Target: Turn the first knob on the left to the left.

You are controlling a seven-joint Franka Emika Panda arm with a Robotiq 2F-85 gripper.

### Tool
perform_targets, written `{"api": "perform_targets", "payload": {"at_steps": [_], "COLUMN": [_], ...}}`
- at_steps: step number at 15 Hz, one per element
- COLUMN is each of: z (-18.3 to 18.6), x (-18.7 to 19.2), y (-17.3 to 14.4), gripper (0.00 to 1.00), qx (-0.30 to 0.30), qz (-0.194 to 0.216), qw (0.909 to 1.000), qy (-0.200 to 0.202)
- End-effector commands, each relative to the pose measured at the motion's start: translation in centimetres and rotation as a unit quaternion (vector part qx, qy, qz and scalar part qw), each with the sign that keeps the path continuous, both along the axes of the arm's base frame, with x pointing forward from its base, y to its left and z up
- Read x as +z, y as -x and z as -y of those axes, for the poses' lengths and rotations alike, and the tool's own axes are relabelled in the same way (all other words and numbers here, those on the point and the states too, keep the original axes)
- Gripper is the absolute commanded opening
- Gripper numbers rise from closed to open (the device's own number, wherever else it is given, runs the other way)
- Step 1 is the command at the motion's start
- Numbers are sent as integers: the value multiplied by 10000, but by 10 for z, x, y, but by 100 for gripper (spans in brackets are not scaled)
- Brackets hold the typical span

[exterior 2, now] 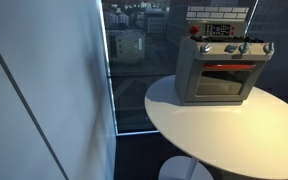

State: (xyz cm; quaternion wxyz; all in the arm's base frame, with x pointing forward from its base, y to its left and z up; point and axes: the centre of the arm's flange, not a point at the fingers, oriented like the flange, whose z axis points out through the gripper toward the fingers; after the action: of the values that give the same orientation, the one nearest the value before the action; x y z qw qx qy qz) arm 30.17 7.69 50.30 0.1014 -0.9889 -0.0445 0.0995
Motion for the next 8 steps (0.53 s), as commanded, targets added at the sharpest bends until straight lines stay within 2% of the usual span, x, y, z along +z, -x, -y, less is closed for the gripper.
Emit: {"api": "perform_targets", "payload": {"at_steps": [1,8], "z": [6,7], "x": [7,25], "y": [-9,-38], "gripper": [100,100], "qx": [-147,-308], "qz": [151,601], "qw": [9997,9974], "qy": [93,243]}}
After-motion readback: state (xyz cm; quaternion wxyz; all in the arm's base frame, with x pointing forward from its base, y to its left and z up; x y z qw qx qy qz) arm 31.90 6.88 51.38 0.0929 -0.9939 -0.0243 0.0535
